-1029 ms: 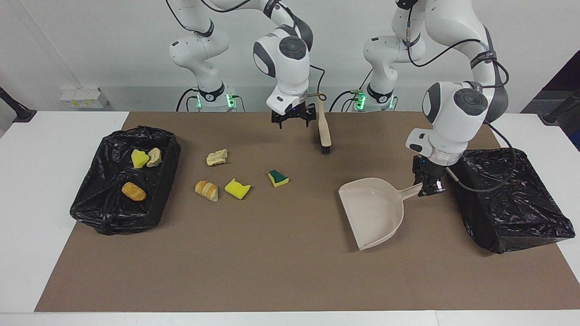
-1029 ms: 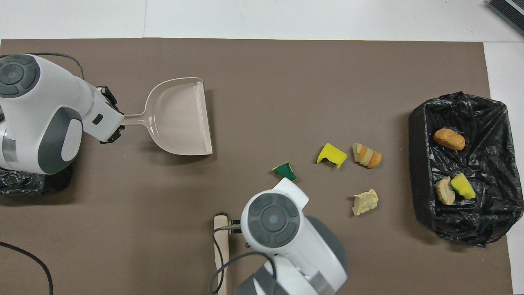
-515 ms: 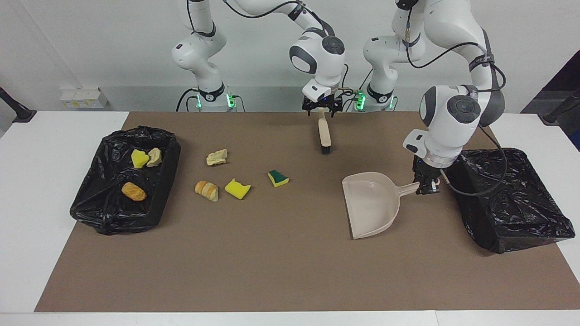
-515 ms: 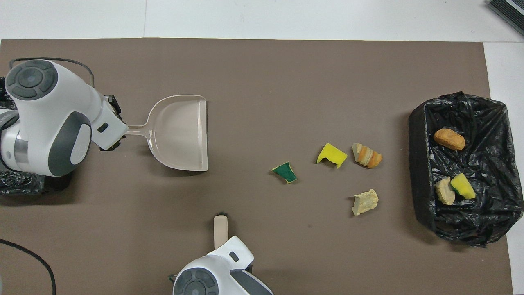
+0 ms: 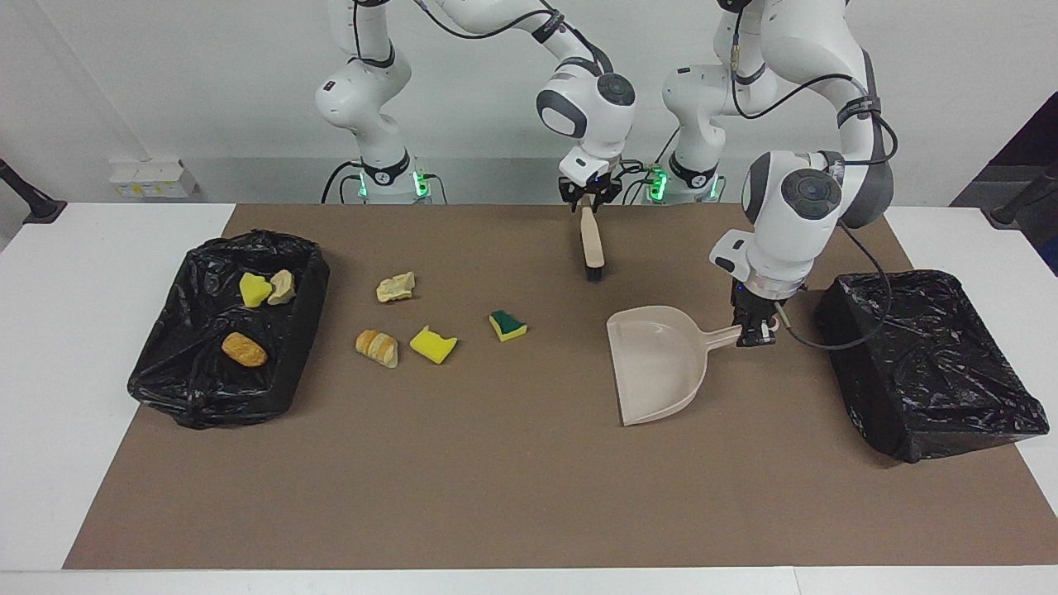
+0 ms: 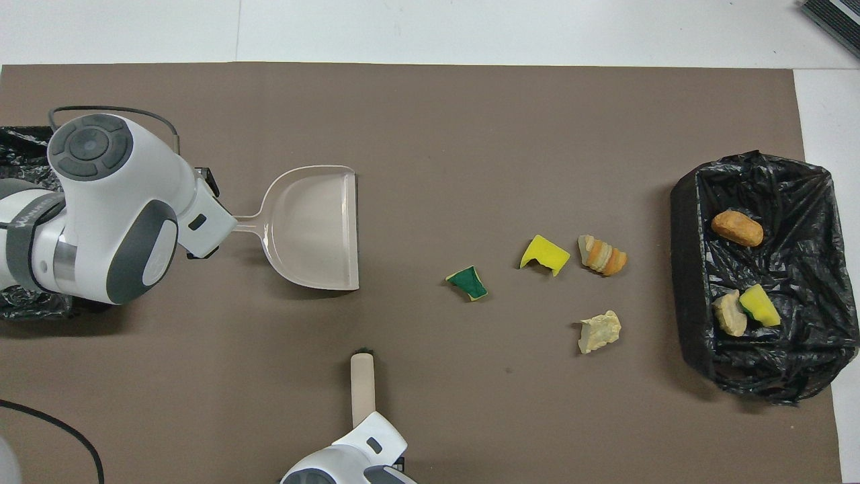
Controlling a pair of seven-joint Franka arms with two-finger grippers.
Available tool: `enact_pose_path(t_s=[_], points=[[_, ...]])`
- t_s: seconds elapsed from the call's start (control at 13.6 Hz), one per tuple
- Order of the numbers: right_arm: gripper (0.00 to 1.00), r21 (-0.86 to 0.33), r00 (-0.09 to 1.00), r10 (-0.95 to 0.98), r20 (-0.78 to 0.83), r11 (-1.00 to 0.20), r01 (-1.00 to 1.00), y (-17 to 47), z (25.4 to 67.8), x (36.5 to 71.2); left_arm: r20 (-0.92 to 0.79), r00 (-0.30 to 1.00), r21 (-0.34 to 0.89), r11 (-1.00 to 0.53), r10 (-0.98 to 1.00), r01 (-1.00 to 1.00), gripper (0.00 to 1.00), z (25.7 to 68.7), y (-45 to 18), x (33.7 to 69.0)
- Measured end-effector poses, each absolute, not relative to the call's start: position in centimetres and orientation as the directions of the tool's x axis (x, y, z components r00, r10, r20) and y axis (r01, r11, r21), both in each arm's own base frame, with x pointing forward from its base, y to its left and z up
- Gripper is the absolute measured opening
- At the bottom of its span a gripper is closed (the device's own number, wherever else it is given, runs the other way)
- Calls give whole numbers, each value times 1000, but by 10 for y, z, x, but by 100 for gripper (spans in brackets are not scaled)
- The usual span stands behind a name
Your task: Sweep and dump trash in bin
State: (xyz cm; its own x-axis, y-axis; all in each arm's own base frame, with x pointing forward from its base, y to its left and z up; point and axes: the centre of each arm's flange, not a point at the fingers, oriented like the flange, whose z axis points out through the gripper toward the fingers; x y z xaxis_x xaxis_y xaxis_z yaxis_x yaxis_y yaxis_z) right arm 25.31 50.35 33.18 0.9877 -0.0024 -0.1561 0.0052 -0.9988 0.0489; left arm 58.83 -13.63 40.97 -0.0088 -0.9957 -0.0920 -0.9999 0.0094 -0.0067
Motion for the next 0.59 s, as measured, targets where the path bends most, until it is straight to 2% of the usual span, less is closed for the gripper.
enact_pose_path(t_s=[0.07,0.15,0.44,0.59], points=[[28,45,988,2,-155,-999,10,505,334,251,-92,-9,-8,10,-996,-1000,33,410,-142,587],[26,40,988,7,-153,-999,13,506,337,249,-91,-7,-10,8,-996,-1000,33,410,-146,586],[26,30,989,-4,-150,-1000,0,508,350,259,-86,31,-23,-29,-996,-999,33,411,-170,580],[26,53,985,-45,-164,-998,-37,496,357,280,-84,53,-26,-51,-995,-998,33,411,-188,574]])
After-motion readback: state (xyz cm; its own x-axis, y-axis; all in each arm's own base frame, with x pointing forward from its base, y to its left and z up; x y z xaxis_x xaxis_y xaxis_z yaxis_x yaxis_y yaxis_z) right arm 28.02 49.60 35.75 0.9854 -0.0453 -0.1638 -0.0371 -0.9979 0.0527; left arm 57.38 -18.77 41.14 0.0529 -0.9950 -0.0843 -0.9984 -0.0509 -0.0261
